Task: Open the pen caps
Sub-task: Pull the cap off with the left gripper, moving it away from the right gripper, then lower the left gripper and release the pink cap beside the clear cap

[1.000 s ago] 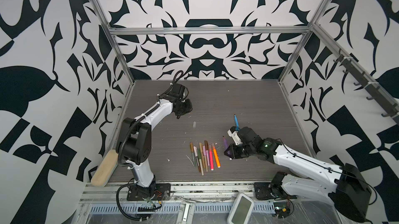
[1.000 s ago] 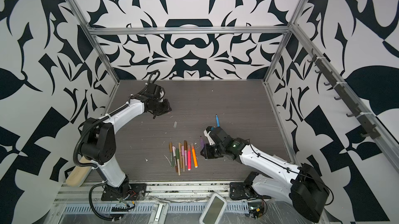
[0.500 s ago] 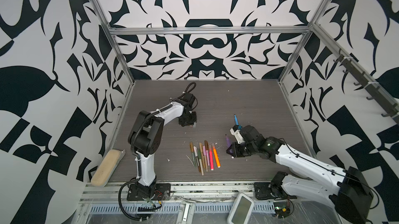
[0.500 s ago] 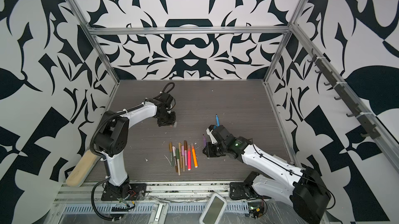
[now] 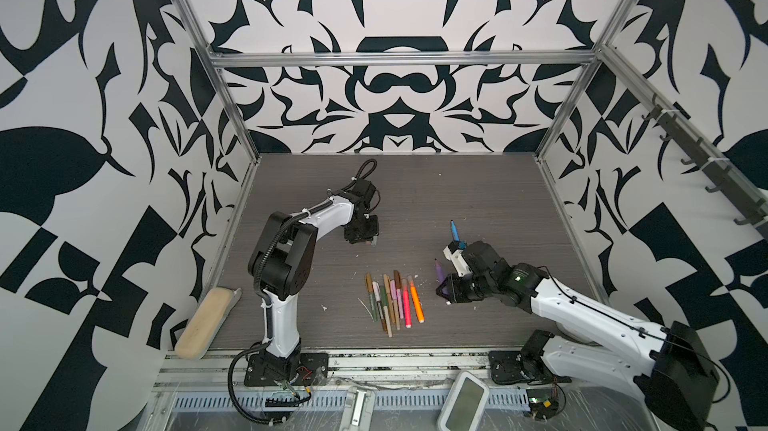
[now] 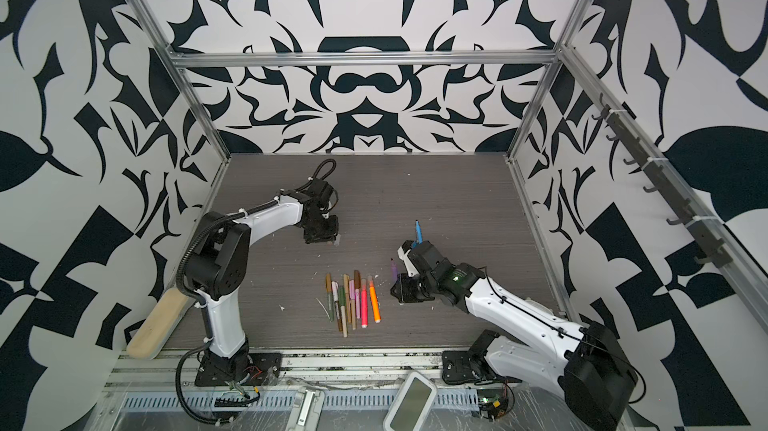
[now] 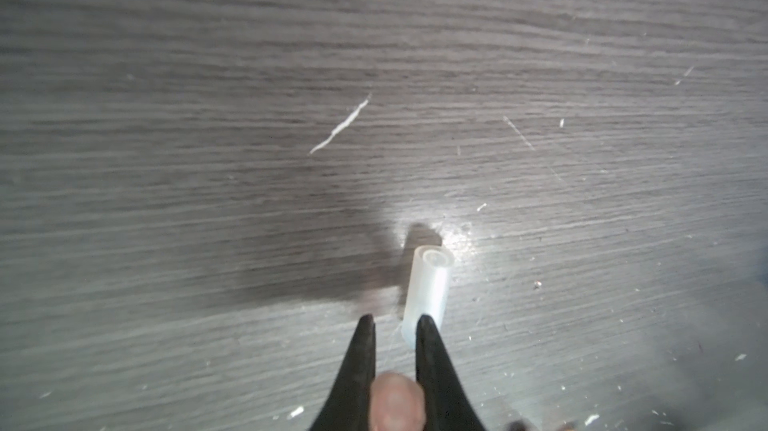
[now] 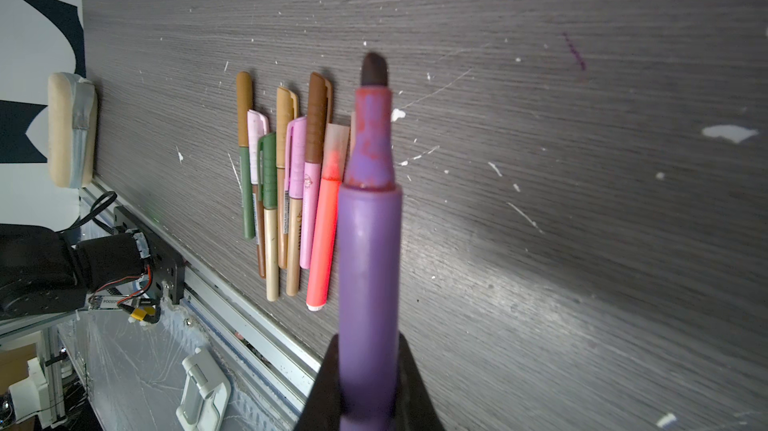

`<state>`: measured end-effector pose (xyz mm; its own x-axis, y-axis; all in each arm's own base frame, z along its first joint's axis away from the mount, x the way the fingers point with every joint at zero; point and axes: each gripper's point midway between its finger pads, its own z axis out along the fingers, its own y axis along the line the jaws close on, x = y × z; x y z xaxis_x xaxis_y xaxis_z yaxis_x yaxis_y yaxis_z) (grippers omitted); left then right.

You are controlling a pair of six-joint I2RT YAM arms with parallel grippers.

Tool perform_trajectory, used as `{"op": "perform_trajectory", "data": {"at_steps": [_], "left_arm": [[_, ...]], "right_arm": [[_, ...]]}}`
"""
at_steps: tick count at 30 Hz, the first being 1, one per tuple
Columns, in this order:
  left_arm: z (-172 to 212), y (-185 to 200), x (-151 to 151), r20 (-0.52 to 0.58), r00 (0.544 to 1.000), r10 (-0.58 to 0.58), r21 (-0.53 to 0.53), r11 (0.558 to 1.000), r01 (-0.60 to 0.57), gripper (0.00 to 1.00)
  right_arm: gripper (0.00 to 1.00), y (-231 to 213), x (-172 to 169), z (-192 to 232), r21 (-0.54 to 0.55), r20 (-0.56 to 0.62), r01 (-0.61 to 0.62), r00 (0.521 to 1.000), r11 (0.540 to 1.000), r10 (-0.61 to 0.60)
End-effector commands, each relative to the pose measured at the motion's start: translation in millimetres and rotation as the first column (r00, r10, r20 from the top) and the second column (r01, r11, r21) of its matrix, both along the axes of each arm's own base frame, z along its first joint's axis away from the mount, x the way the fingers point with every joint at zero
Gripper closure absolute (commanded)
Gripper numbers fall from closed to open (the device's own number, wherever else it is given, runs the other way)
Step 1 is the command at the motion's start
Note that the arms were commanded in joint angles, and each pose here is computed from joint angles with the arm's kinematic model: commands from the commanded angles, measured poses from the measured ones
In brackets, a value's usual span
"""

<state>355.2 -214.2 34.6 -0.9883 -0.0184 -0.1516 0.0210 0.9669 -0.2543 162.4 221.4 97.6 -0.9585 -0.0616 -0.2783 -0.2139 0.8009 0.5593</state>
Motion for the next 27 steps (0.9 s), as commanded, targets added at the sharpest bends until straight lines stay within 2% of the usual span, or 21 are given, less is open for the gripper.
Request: {"op": "perform_trajectory", "data": {"at_steps": [1, 8, 19, 27], "left_arm": [[-9.6, 0.4, -4.8, -0.042, 0.999, -0.009, 0.007, 1.0, 0.009, 0.86], [-8.3, -1.3, -3.1, -0.041, 0.999, -0.007, 0.0, 1.0, 0.007, 0.74], [-4.1, -4.1, 0.1, -0.035, 0.999, -0.003, -0.012, 1.0, 0.002, 0.71], [3.0, -17.6, 3.2, -0.036, 0.999, 0.014, -0.09, 0.996, -0.017, 0.66]], "right_arm": [[1.0, -1.6, 3.0, 5.3, -0.001, 0.025, -0.001, 1.0, 1.0, 0.001], [1.0, -2.2, 3.7, 5.9, -0.004, 0.026, -0.001, 1.0, 1.0, 0.001], [1.0, -2.0, 6.2, 11.4, -0.008, 0.039, -0.002, 0.999, 1.0, 0.003], [1.0, -1.9, 6.5, 11.0, -0.008, 0.037, -0.003, 0.999, 1.0, 0.003]]}}
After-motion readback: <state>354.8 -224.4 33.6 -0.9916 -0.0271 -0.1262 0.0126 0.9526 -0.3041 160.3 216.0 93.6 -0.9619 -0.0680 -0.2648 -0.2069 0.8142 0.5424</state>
